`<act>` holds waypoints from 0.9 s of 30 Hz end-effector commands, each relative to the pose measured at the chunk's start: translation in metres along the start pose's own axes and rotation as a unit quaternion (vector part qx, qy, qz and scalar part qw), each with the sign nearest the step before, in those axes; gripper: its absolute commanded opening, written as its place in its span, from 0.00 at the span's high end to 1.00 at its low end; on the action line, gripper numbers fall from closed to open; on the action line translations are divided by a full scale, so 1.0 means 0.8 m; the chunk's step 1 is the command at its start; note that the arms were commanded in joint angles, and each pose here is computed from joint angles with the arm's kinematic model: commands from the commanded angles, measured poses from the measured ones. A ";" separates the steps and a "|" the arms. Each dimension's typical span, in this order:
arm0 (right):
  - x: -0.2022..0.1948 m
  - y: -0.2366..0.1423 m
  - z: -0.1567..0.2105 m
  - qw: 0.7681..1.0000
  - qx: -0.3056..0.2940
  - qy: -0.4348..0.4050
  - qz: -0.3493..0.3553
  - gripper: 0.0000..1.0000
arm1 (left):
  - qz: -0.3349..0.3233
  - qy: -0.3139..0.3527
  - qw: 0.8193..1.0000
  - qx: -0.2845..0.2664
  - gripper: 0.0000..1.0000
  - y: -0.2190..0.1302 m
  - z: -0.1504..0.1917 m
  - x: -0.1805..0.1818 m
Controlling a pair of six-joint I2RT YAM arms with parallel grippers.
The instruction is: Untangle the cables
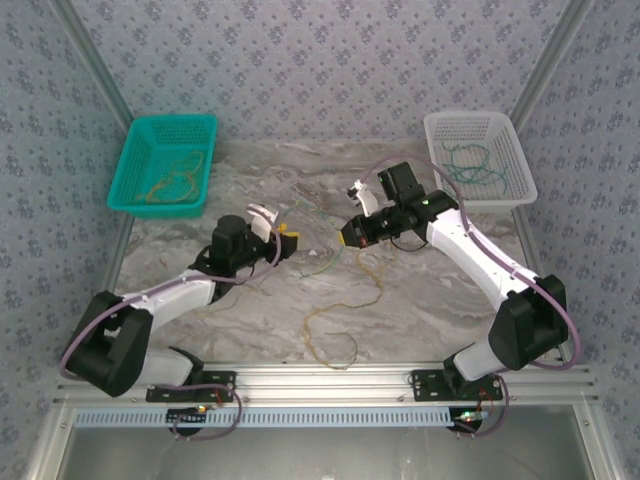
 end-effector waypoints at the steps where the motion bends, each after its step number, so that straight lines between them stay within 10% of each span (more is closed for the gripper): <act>1: 0.008 -0.012 0.003 1.000 -0.010 -0.004 0.001 1.00 | -0.061 0.032 0.996 -0.054 0.99 -0.010 -0.050 0.031; 8: -0.030 -0.003 0.007 0.997 0.003 0.011 0.078 1.00 | -0.152 0.038 0.984 -0.080 1.00 -0.062 -0.088 0.066; 18: -0.052 0.006 -0.008 0.989 -0.007 0.006 0.149 1.00 | -0.114 0.026 0.984 -0.134 1.00 -0.109 -0.127 0.028; 27: -0.007 -0.003 -0.003 0.999 -0.028 -0.040 0.011 1.00 | -0.237 -0.066 0.968 -0.046 1.00 -0.100 -0.047 0.110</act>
Point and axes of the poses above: each hand's point on the last joint's axis, 136 mm out from that joint toward the fingers, its own y axis out along the fingers, its own x axis along the line the jaws close on, z = x × y, the point moved 3 cm from there along -y, back along the fingers, and after that the axes turned 11 degrees about y, right-handed, at the moved point
